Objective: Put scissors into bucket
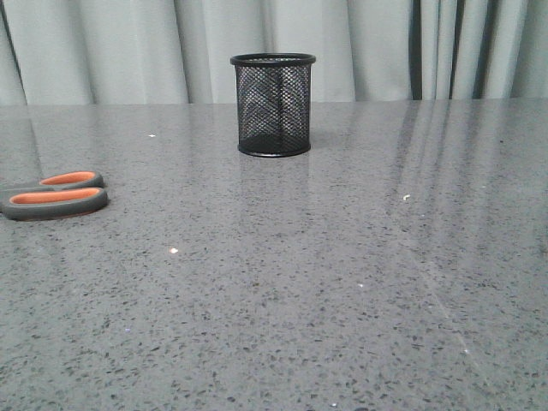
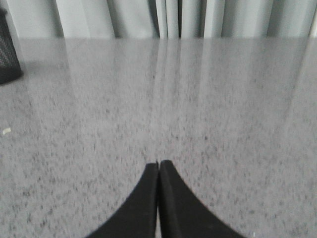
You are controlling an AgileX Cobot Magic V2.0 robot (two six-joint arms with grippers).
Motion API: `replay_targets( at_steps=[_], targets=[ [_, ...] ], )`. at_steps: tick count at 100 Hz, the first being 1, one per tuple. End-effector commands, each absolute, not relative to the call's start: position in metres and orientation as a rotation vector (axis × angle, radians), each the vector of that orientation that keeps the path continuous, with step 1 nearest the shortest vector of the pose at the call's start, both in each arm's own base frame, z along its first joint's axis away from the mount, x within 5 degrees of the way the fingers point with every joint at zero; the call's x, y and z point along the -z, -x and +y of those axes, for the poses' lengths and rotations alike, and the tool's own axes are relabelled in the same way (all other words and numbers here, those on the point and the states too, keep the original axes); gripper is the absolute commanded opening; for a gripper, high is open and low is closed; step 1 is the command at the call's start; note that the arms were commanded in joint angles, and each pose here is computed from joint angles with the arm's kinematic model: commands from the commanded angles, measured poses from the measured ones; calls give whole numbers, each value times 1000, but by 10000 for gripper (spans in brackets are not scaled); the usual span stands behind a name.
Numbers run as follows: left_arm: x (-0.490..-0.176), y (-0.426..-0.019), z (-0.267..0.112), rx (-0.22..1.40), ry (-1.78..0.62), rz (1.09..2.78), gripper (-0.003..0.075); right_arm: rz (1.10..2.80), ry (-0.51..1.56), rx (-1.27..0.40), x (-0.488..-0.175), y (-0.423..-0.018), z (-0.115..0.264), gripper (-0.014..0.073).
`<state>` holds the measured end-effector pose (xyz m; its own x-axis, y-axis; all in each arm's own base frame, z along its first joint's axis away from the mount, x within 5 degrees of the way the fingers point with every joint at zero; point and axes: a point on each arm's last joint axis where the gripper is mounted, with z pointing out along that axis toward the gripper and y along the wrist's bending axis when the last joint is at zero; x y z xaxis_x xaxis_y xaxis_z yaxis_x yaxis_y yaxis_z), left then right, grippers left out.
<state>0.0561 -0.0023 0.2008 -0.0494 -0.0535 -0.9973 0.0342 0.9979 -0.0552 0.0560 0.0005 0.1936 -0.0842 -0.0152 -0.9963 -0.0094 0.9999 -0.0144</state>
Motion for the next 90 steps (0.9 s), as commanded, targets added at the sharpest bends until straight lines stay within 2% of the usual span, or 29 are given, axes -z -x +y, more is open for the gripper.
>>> replay_targets(
  at_steps=[1, 14, 24, 57, 68, 79, 90],
  targets=[
    [-196, -56, -2, 75, 24, 1555, -20, 1515, 20, 17, -204, -55, 0, -46],
    [-196, -56, -2, 82, 30, 1555, -20, 1508, 20, 17, -205, -55, 0, -46],
    [-196, -56, -2, 150, 90, 1549, -20, 1505, -8, -14, -205, -55, 0, -46],
    [-201, -56, -2, 502, 419, 1459, -20, 1425, -355, -390, -210, -54, -1, -46],
    [-206, -55, -2, 647, 547, 1416, -20, 1407, -414, -461, -214, -54, 0, -46],
    [-223, -52, -4, 678, 522, 1395, -20, 1411, -376, -480, -229, -50, 3, -46],
    [-256, -43, -8, 608, 372, 1393, -20, 1421, -305, -453, -253, -46, 6, -45]
  ],
)
